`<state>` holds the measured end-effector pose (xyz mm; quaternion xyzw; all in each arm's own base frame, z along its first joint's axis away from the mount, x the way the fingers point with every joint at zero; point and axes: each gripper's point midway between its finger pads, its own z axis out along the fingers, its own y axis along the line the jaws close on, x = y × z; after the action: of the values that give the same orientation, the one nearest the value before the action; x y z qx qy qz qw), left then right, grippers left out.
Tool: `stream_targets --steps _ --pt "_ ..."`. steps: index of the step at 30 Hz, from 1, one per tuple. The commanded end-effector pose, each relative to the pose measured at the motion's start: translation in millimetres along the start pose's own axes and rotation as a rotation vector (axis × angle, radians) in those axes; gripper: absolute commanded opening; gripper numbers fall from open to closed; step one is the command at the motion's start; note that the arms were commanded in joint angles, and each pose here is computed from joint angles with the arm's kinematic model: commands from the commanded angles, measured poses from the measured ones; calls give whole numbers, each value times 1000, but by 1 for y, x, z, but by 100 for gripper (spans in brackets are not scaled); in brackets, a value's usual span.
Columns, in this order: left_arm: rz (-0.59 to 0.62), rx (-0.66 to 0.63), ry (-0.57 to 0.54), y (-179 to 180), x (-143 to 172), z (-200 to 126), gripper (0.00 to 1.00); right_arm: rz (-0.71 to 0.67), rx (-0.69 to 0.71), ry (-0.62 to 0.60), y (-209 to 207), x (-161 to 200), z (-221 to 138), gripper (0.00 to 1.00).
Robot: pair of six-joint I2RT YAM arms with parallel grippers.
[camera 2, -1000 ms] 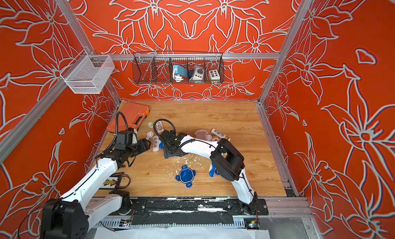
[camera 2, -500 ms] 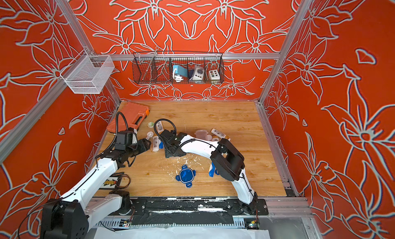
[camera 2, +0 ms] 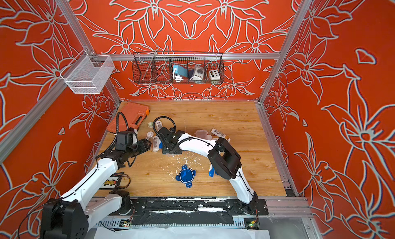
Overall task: Take out toiletry kits
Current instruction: Adjust the container at the center of the board.
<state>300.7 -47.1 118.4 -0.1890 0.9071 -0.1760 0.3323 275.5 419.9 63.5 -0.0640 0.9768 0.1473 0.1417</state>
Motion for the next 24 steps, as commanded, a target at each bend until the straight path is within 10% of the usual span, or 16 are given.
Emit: stream_targets --steps 1,21,24 --pt "20 8 -4 -2 2 0 64 9 -14 28 6 0 8 62" --pt "25 1 -10 -2 3 -2 65 -7 53 -30 -22 -2 -13 61" --pt "28 -1 -9 -2 3 -1 65 -11 38 -14 -19 1 -9 74"
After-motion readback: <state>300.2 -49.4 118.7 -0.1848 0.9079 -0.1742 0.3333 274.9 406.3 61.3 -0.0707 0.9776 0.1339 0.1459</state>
